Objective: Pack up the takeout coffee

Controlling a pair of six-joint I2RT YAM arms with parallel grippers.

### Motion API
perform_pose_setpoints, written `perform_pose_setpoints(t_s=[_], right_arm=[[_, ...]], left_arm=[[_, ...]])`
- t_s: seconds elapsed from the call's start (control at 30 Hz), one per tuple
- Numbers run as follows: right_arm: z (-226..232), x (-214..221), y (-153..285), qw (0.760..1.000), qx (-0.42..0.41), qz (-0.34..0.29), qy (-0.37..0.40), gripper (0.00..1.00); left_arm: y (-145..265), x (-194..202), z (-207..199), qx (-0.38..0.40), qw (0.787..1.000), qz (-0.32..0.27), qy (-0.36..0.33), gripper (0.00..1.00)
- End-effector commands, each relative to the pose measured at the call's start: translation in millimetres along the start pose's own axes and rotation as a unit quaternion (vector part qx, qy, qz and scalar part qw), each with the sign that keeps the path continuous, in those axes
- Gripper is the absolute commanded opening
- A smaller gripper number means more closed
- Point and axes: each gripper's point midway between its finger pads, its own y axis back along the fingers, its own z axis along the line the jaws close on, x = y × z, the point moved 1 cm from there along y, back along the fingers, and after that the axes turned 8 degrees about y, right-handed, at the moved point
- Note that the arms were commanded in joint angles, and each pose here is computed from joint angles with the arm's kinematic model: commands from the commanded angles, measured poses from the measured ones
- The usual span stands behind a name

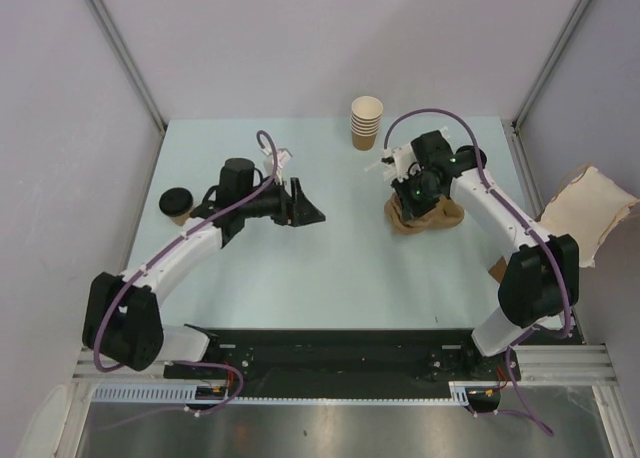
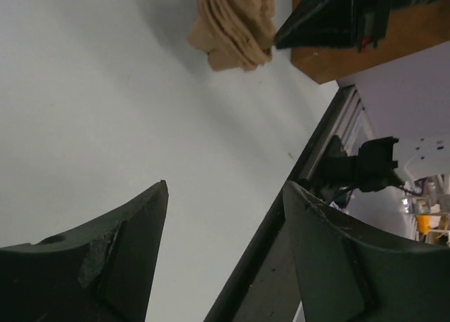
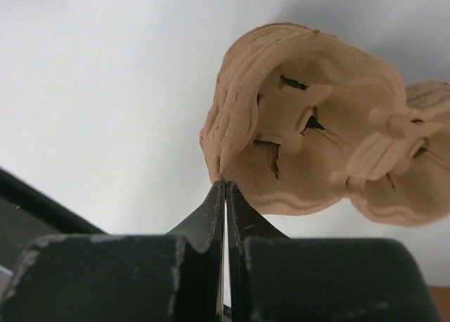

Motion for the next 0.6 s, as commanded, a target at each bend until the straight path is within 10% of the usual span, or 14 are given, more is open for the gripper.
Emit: perform_pose_setpoints(t_s=[0.0,0.57], right_arm=[[33.2,-27.4,14.4,0.997,-0.045,-0.067,0.005,0.0],[94.7,-43.1,-8.3,0.99,-0.123,-0.075,0.0,0.0]], left_arm=[[-24.5,-16.3,-30.2,0.072,0.996,-0.021,0.039,0.7],[-102.2,-25.4,-22.8,0.099,0.98,0.004,0.171,0.46]])
